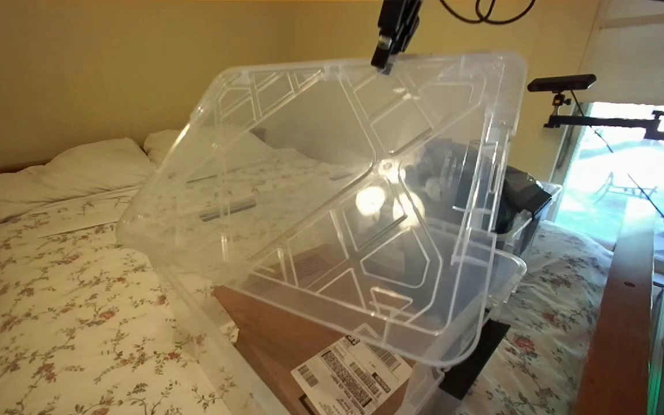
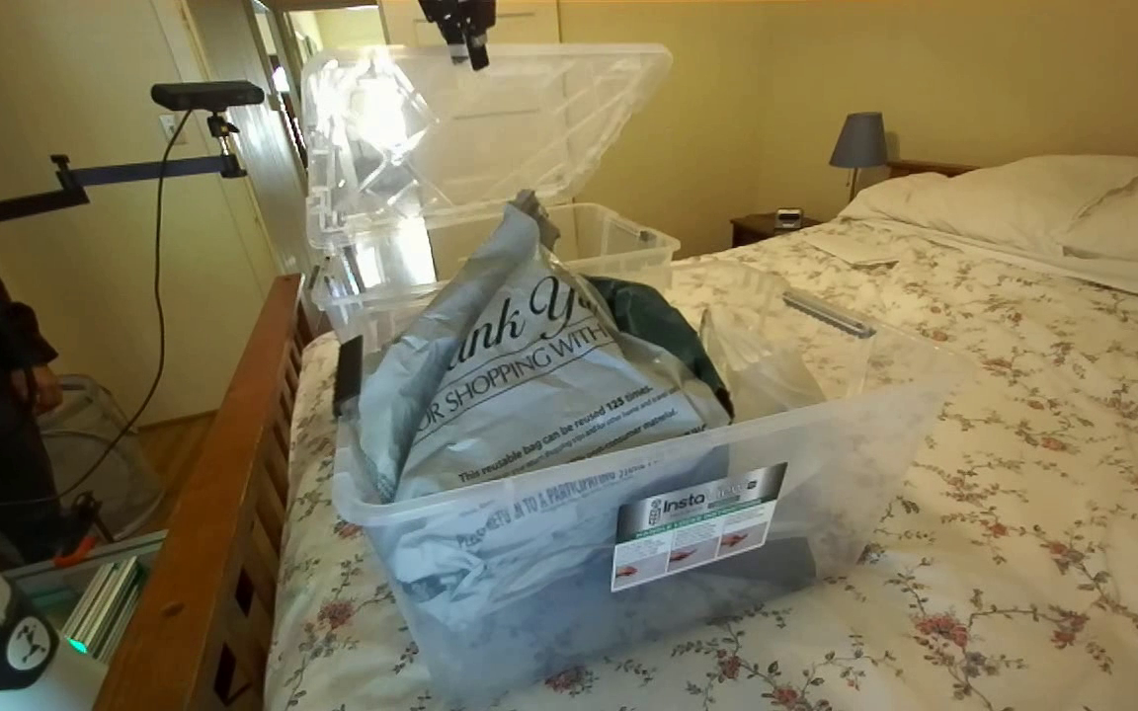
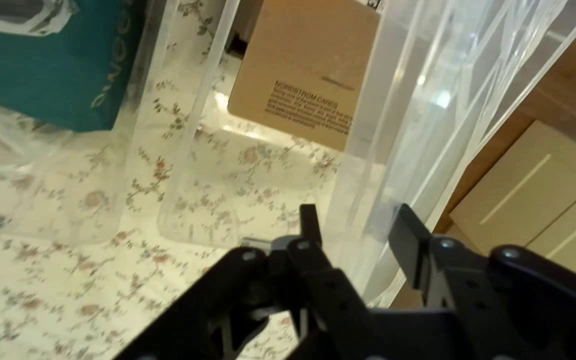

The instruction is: Take the lid off the basket

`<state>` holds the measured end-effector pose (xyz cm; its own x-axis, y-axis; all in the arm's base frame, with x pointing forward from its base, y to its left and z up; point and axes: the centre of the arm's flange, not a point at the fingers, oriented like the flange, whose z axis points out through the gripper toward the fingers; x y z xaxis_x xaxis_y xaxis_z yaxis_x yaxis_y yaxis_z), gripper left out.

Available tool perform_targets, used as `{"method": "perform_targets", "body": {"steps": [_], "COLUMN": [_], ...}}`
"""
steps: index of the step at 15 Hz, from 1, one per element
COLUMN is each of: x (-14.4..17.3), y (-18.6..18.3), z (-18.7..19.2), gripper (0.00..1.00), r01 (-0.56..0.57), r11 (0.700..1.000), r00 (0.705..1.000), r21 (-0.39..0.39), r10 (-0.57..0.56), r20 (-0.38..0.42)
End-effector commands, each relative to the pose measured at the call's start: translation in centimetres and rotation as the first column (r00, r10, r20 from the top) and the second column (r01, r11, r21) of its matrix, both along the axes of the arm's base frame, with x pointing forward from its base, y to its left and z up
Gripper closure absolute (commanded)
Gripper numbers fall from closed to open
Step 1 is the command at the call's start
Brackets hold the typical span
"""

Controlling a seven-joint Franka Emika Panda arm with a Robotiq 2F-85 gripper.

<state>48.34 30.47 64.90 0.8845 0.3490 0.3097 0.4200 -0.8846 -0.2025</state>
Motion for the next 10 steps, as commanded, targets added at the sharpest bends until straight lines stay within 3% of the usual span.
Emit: {"method": "perform_targets", "body": {"steps": [1,5,7,8,9,10], "x": [-0.5,-2.4,-1.9,-1.5,-1.2,-0.7], "y": [1.5,1.3,1.1,0.8,0.3,0.1], "z": [7.2,12.6,12.5,11.2,9.7,7.9], "gripper": [0.84,0.84,0.84,0.34,0.32,0.27], "r01": [0.112,0.276,0.317,0.3,0.29,0.227], "r11": [0.988,0.952,0.922,0.916,0.911,0.924], "r00": [0.984,0.911,0.902,0.917,0.928,0.953], "r21": [-0.102,-0.132,-0.224,-0.264,-0.295,-0.306], "r10": [-0.095,-0.215,-0.22,-0.201,-0.191,-0.147], "r20": [0.154,0.353,0.373,0.344,0.32,0.265]}}
